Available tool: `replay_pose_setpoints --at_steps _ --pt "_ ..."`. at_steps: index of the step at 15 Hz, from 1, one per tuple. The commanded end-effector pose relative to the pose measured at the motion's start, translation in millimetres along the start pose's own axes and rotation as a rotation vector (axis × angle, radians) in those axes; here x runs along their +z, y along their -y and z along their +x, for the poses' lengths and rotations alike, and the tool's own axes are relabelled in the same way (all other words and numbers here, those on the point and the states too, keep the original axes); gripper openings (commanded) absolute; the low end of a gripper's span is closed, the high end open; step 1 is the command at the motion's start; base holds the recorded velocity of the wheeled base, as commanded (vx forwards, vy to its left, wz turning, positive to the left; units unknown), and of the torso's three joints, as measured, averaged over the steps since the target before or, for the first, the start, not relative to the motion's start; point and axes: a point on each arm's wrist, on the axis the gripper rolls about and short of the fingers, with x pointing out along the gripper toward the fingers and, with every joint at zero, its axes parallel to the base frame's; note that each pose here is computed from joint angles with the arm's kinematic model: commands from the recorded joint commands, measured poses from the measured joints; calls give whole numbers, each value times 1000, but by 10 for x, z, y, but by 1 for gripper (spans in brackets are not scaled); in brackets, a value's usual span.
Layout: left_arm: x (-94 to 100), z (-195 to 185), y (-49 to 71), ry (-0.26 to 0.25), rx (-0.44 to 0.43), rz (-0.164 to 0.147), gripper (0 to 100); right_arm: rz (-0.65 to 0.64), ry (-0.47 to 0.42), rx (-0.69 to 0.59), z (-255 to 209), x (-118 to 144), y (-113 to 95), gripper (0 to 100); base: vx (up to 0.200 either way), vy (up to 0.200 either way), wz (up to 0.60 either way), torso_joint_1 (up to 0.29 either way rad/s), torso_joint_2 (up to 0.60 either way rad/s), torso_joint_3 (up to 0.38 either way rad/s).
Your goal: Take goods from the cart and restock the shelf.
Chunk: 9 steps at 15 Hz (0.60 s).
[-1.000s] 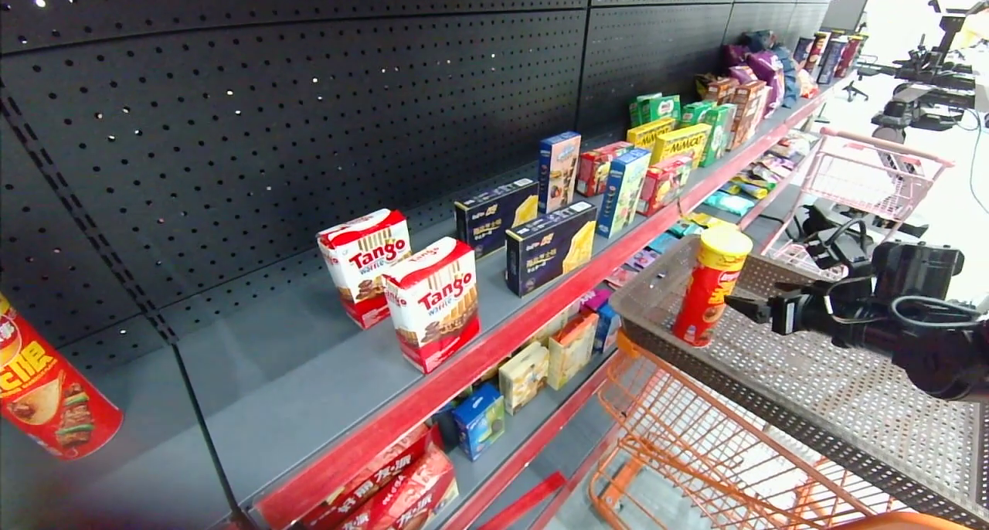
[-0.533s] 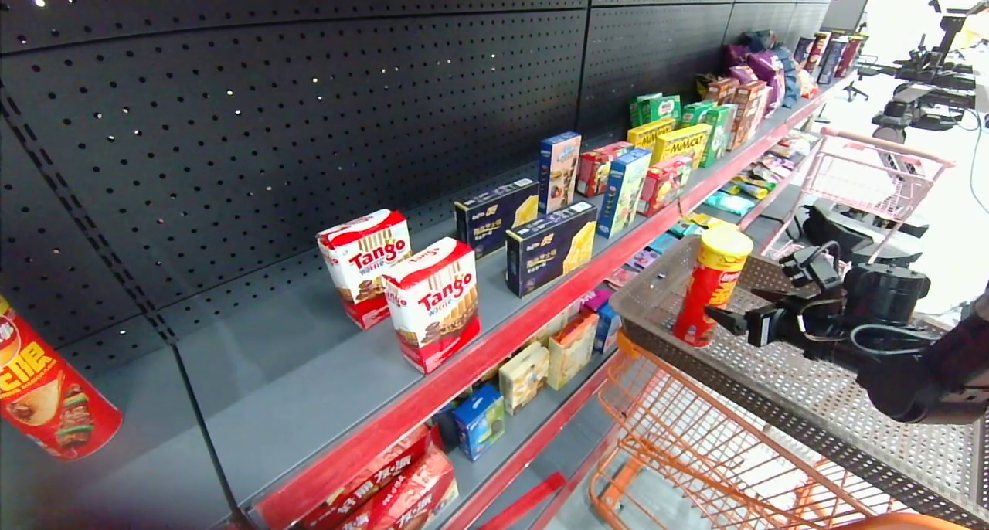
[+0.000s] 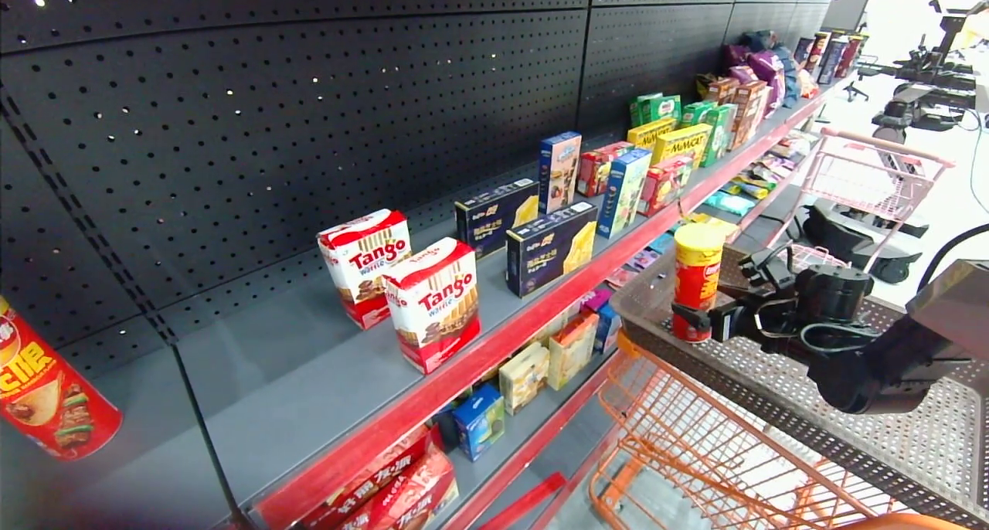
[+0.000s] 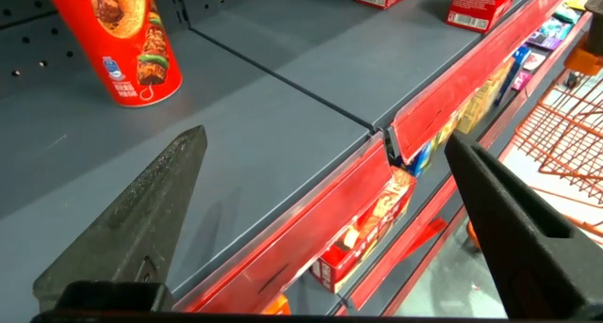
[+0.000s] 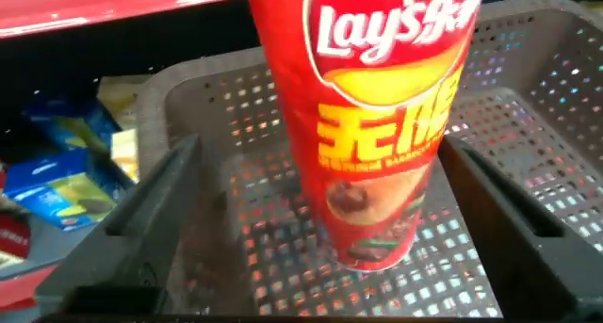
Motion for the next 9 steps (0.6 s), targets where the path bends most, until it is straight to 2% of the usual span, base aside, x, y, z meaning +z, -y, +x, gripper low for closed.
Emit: replay_pose_setpoints --at_steps 1,5,9 --pt "0 0 0 0 2 0 100 -5 10 -8 36 19 51 100 0 0 0 0 0 0" --pt "0 0 0 0 2 0 100 -34 48 -36 58 137 197 100 0 0 0 0 0 0" --pt "0 0 0 0 2 0 100 -71 46 -55 163 112 331 100 0 0 0 0 0 0"
